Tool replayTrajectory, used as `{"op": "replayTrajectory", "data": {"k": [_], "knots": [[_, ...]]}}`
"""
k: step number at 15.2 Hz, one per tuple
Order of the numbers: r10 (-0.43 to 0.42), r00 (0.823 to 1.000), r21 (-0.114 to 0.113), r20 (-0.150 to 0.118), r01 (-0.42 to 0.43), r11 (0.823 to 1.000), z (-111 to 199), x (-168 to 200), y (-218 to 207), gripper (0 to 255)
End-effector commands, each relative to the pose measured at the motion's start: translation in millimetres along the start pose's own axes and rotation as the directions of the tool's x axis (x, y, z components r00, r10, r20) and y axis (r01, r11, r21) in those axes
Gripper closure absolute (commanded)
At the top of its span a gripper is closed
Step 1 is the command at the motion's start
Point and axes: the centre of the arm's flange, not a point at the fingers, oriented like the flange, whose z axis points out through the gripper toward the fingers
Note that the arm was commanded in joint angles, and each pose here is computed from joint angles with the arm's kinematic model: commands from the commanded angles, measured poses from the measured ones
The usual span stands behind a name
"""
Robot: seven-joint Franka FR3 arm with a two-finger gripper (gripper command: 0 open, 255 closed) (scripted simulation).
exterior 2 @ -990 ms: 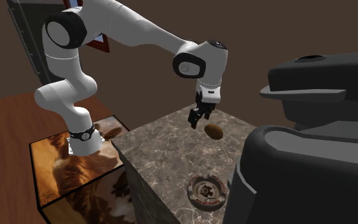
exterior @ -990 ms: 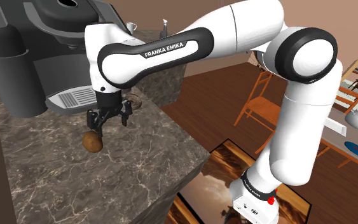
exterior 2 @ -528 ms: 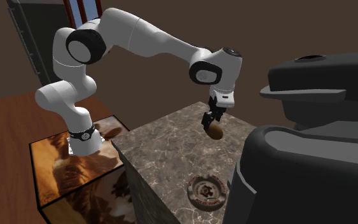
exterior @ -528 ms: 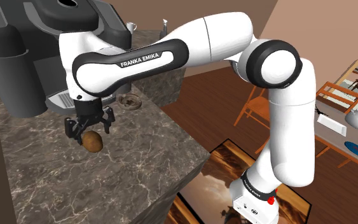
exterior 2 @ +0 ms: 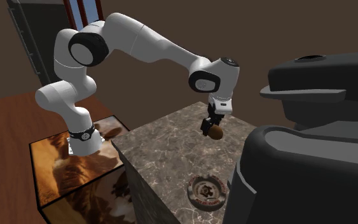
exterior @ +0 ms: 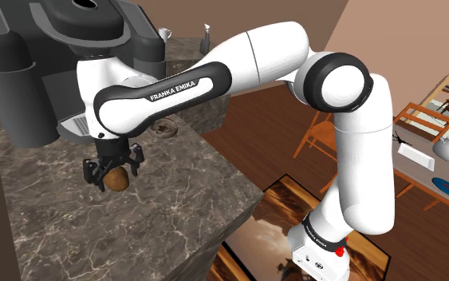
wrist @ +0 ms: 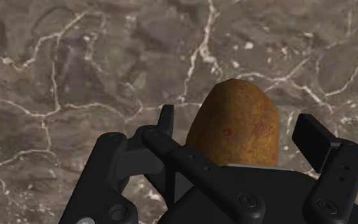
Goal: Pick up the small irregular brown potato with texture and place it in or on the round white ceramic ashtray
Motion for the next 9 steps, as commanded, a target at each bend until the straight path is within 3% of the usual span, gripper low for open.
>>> {"op": "replayTrajectory", "data": {"k": [1,5,6,9], "knots": [[0.000,1.000,0.000,0.000,0.000,1.000,0.6,-0.4,0.1,0],[0.000,1.000,0.000,0.000,0.000,1.000,0.5,-0.4,0.1,0],[0.000,1.000,0.000,0.000,0.000,1.000,0.5,-0.4,0.1,255],[0.000,1.000,0.000,0.000,0.000,1.000,0.6,-0.4,0.1,255]]}}
